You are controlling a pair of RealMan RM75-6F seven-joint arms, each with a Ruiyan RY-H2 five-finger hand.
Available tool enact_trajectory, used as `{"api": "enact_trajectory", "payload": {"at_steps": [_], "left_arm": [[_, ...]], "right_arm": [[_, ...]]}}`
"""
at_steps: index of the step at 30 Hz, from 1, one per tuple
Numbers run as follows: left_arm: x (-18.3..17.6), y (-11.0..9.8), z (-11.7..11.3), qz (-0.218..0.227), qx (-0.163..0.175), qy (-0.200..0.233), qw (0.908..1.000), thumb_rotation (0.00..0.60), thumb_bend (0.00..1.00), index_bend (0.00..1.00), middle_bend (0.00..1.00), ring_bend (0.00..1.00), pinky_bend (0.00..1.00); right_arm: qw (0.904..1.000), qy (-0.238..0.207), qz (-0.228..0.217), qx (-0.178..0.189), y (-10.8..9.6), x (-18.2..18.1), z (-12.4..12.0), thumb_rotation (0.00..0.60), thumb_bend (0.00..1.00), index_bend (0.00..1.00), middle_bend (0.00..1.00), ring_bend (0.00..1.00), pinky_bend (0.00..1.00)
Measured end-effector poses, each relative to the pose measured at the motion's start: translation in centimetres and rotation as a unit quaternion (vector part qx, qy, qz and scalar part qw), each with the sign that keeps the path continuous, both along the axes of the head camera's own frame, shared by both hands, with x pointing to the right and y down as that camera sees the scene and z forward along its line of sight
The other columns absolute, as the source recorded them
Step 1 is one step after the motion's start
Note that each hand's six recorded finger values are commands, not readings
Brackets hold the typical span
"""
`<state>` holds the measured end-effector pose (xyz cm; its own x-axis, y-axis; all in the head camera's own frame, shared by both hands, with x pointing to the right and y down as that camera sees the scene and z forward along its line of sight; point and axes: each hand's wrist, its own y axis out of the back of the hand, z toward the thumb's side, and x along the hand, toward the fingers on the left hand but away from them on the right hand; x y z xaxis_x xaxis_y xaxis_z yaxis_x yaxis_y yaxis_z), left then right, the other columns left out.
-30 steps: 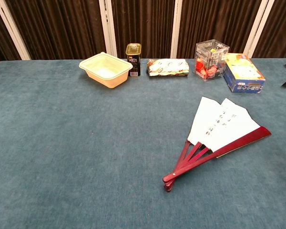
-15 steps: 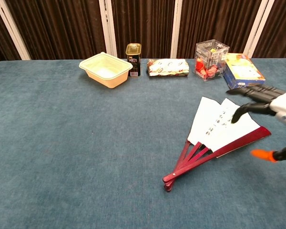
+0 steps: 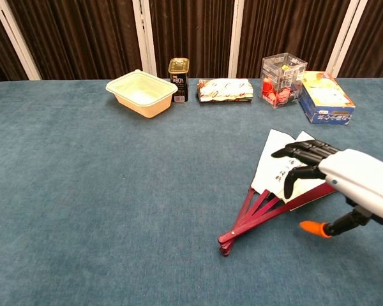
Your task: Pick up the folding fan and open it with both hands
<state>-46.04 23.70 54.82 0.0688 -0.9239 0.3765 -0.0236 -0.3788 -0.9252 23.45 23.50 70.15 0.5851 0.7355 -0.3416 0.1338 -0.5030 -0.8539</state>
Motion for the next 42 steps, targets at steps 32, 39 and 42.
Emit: {"api": "enact_trajectory", "payload": {"at_steps": [32, 39, 42], "left_arm": [[-0.4, -0.1, -0.1, -0.009, -0.002, 0.004, 1.0, 0.6, 0.0, 0.0, 0.0, 0.0, 0.0], [-0.3, -0.1, -0.1, -0.01, -0.003, 0.004, 0.9999, 0.6, 0.0, 0.0, 0.0, 0.0, 0.0], [-0.3, 0.0, 0.0, -0.01, -0.003, 0.004, 0.9999, 0.6, 0.0, 0.0, 0.0, 0.0, 0.0]], "right_arm": [[1.0, -0.005, -0.002, -0.006, 0.4, -2.8, 1.9, 0.6, 0.42, 0.63, 0.22, 0.0, 0.0], [0.9998, -0.015, -0.005, -0.009, 0.7, -3.2, 1.7, 0.6, 0.51, 0.71, 0.26, 0.0, 0.0], [0.9997, -0.021, -0.004, -0.006, 0.6, -3.4, 1.4, 0.6, 0.51, 0.71, 0.26, 0.0, 0.0]]}}
